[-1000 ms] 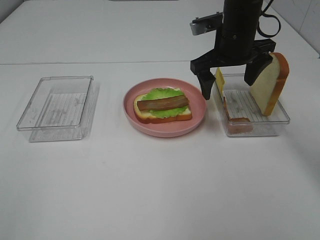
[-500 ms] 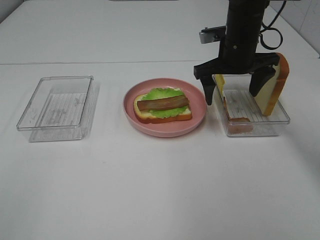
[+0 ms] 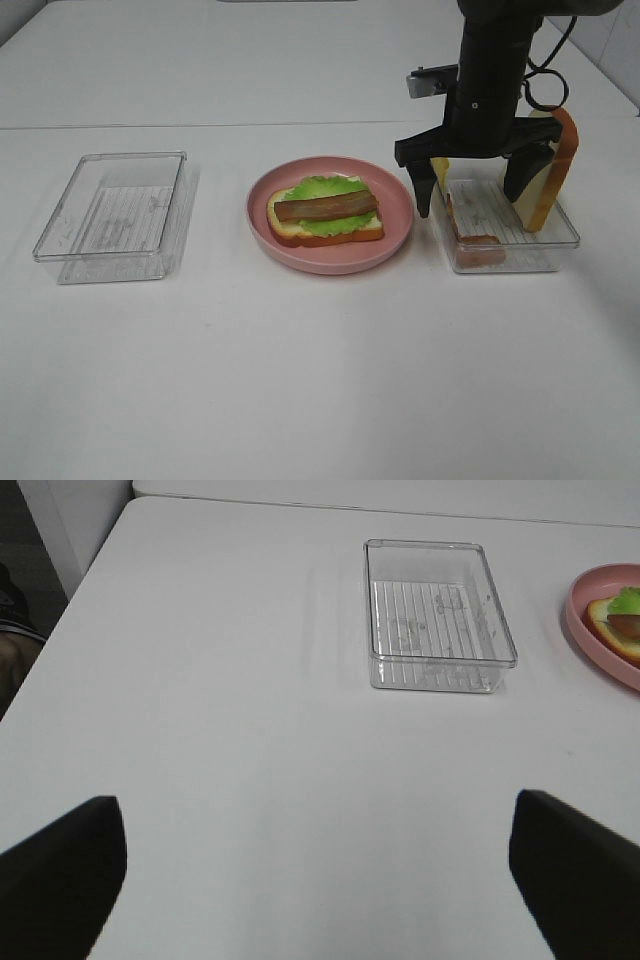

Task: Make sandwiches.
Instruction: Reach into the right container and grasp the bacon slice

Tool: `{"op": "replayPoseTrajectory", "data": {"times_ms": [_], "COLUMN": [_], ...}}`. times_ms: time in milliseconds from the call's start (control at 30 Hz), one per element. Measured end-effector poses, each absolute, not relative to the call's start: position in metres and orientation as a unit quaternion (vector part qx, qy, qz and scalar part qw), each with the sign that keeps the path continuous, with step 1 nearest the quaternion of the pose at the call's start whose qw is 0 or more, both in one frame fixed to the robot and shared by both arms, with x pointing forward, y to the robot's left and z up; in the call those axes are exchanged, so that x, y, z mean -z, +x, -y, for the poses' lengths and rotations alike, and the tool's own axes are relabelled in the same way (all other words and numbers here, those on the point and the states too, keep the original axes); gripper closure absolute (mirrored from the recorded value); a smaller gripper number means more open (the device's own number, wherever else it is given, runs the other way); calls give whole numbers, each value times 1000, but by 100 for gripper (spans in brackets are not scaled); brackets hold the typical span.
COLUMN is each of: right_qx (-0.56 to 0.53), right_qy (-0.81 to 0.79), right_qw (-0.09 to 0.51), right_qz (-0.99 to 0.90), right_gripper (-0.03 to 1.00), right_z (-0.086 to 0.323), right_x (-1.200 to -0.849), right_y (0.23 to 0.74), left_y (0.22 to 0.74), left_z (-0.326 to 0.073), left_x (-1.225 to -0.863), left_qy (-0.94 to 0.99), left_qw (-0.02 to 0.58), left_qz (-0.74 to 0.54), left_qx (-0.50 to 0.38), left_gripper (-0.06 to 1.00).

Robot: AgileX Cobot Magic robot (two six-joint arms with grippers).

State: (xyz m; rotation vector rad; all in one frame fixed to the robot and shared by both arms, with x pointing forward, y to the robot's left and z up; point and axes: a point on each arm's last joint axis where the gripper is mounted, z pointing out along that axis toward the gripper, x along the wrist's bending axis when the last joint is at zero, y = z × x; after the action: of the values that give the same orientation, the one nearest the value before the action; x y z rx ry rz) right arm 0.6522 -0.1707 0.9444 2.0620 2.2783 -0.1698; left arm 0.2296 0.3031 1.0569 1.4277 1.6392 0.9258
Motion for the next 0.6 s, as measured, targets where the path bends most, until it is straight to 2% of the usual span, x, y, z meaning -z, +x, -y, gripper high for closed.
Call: {"op": "replayPoseTrajectory", "data": {"times_ms": [367, 433, 467, 500, 533, 567, 600], "right_qx": [70, 67, 67, 67, 66, 66, 66], "right_qy": [666, 664, 664, 662, 661, 661, 660], "right_qw": [22, 17, 17, 15, 15, 15, 15], "right_qz": [-743, -745, -745, -747, -747, -747, -748], "right_gripper": [0, 7, 7, 18, 23, 23, 37], "right_z": [170, 169, 169, 168, 168, 168, 168], "right_x": [-927, -926, -926, -926, -926, -926, -926], "right_y": [654, 654, 654, 654, 654, 654, 654], "left_y": [230, 230, 230, 230, 230, 230, 230], "left_z": [-303, -303, -303, -303, -303, -303, -303], "left_x": [-1057, -1057, -1057, -1057, -1057, -1057, -1057], "left_qy": [559, 559, 559, 559, 559, 559, 559], "left_qw": [380, 380, 380, 380, 380, 380, 380], "left_qz": [-642, -642, -642, -642, -642, -642, -642], "left_qx": [-362, -362, -362, -362, -362, -362, -362], "left_gripper": [-1, -1, -1, -1, -1, -1, -1]}}
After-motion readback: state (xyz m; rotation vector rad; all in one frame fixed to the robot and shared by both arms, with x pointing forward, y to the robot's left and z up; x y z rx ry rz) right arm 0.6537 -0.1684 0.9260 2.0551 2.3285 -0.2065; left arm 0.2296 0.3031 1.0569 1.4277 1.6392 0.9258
